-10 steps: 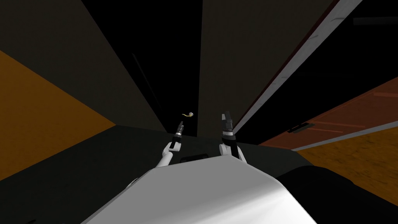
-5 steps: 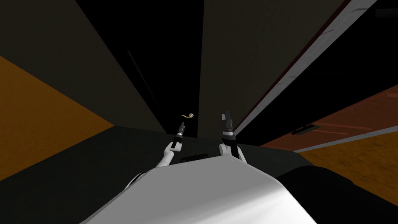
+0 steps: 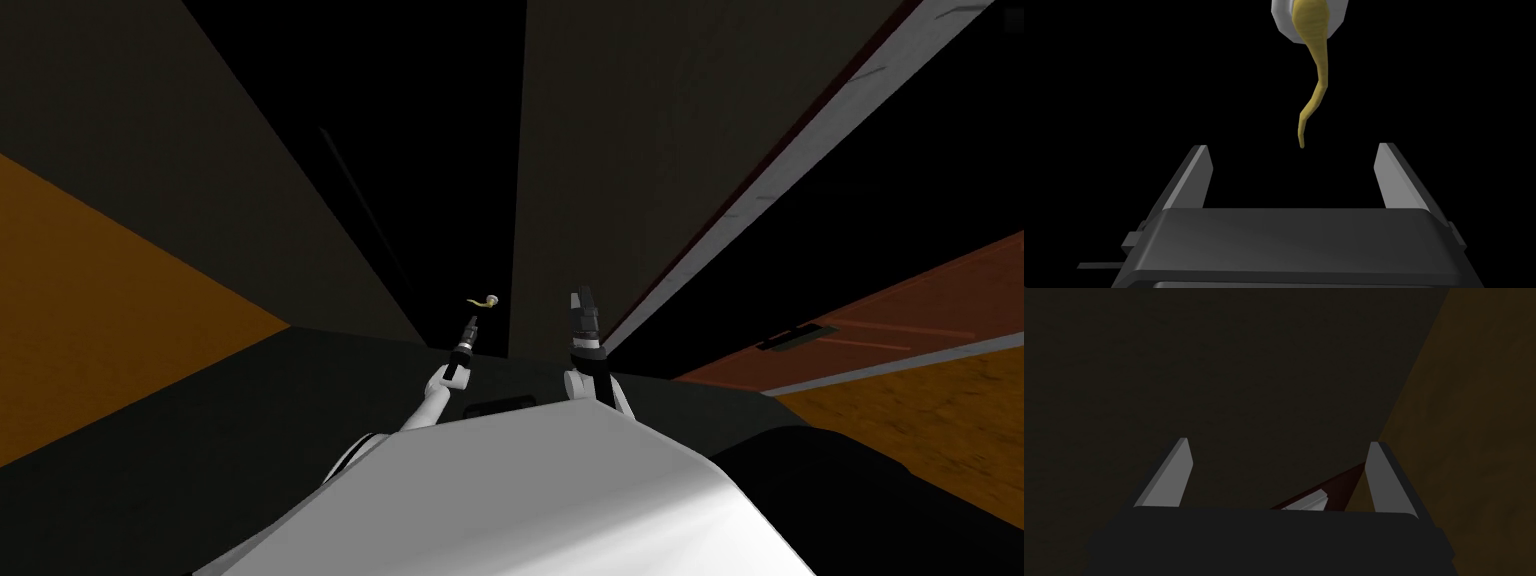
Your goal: Push the door open
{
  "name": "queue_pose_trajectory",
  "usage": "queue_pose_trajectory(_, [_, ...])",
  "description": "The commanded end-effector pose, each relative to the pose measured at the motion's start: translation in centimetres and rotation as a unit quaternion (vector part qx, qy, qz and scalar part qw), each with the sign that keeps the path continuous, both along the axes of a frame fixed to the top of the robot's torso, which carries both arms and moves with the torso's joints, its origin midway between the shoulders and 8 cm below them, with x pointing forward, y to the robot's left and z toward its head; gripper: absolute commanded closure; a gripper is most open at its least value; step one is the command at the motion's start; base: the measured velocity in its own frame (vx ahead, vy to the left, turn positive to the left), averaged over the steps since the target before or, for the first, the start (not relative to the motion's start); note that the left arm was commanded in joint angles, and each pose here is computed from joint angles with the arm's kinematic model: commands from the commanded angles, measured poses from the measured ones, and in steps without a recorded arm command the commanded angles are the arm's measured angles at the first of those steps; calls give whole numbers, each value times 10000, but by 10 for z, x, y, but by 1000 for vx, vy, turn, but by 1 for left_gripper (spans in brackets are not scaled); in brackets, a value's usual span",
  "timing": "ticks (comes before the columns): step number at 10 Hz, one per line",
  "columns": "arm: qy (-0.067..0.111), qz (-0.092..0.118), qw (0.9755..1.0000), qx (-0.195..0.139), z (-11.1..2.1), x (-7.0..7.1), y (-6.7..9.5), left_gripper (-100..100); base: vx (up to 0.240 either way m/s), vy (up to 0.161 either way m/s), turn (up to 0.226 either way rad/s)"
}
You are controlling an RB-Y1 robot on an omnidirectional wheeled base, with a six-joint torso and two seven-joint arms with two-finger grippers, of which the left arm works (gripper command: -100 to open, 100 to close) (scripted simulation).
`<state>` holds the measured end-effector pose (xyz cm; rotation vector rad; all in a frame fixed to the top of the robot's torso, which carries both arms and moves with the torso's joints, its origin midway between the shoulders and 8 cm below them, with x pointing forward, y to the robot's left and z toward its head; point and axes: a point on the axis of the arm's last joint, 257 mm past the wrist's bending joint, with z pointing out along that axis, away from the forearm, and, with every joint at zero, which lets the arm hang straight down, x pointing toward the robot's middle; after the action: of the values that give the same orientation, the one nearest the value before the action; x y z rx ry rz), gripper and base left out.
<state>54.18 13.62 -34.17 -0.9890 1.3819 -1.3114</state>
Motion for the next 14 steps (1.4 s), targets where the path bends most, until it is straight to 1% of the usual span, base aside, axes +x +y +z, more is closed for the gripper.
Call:
queue_pose_trajectory(1, [62, -29, 10000, 8, -5, -1, -3, -100, 54, 11, -3])
queue_pose_trajectory(3, [152, -71, 9999, 18, -12, -1, -9, -100, 60, 4, -3])
queue_pose_trajectory(4, [119, -56, 9999, 17, -10, -1, -6, -100, 34, 4, -1])
queue_pose_trajectory(5, [119, 134, 9998, 86, -11, 3, 18, -100, 137, -27, -250])
queue_pose_trajectory(6, [118, 181, 9997, 95, -12, 3, 24, -100, 194, -34, -181])
queue_pose_trajectory(8, [118, 181, 9997, 95, -12, 3, 24, -100, 73, -13, 1])
queue_pose_trajectory(9, [117, 327, 9993, 107, -12, 5, 39, -100, 82, -19, -199])
queue_pose_trajectory(11, [121, 511, 9986, 83, -12, 7, 55, -100, 197, -25, -223])
queue_pose_trajectory(13, [131, 662, 9977, 21, -13, 7, 64, -100, 189, -35, -161])
queue_pose_trajectory(14, [122, 612, 9980, 40, -12, 6, 61, -100, 80, -16, -17])
